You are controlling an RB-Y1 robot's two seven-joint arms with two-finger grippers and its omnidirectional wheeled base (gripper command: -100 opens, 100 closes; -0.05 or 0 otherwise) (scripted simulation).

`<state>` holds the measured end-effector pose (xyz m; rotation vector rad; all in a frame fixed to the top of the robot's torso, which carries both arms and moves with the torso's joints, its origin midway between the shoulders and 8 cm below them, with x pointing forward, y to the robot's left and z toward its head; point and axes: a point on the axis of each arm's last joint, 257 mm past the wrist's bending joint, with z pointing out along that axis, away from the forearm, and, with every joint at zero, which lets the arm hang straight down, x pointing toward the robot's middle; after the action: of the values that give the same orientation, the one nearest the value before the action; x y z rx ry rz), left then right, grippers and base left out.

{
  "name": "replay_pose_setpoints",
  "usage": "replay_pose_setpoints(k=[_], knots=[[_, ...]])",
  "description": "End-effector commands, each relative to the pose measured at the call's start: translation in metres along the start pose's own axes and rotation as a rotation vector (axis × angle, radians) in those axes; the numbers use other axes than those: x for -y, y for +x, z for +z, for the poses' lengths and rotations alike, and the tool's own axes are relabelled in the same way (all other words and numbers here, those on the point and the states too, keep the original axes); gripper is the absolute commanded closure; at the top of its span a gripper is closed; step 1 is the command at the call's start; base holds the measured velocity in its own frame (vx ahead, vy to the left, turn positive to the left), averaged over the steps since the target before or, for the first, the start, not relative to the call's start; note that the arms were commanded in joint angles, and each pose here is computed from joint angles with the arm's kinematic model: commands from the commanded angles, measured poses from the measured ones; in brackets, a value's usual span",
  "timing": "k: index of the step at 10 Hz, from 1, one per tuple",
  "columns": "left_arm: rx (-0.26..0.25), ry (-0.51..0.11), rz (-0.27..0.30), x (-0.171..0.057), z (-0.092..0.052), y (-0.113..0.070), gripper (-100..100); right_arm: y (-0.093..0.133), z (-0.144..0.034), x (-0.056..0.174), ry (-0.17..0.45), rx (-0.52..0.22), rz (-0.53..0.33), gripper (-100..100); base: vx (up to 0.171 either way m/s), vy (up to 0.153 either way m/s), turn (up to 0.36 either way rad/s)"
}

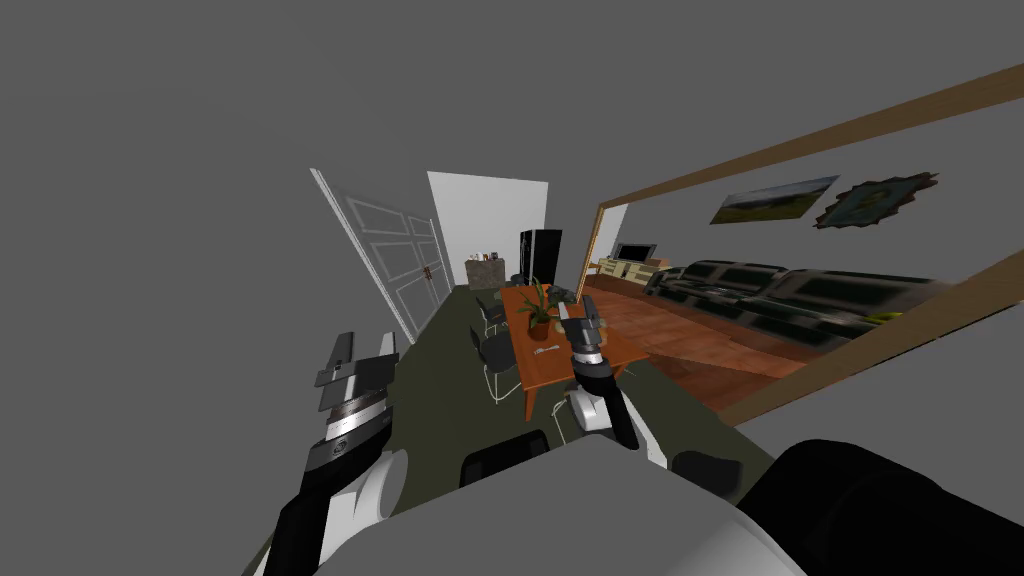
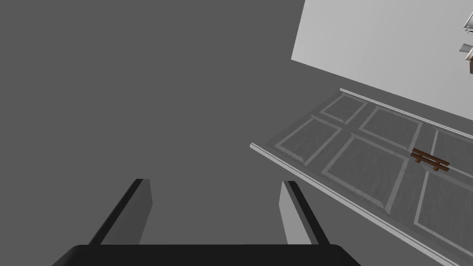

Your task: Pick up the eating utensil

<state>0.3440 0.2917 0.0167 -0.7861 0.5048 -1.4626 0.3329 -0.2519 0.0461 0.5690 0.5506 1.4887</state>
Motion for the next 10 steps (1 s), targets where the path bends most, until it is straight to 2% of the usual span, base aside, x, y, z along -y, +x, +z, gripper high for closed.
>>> replay_pose_setpoints(k=[1, 4, 7, 8, 10], knots=[[0.0, 0.0, 0.0, 0.0, 0.0, 0.0, 0, 0.011, -0.007, 0.011, 0.034, -0.058, -0.014, -100, -0.072, 0.028, 0.1], [0.0, 0.0, 0.0, 0.0, 0.0, 0.0, 0, 0.031, -0.028, 0.041, 0.117, -0.145, -0.035, -100, -0.156, 0.061, 0.125], [0.0, 0.0, 0.0, 0.0, 0.0, 0.0, 0, 0.056, -0.067, 0.084, 0.244, -0.252, -0.058, -100, -0.169, 0.059, 0.19], [0.0, 0.0, 0.0, 0.0, 0.0, 0.0, 0, 0.056, -0.068, 0.085, 0.248, -0.252, -0.058, -100, -0.104, 0.049, 0.048], [0.0, 0.0, 0.0, 0.0, 0.0, 0.0, 0, 0.074, -0.106, 0.118, 0.352, -0.345, -0.079, -100, -0.097, 0.046, 0.186]])
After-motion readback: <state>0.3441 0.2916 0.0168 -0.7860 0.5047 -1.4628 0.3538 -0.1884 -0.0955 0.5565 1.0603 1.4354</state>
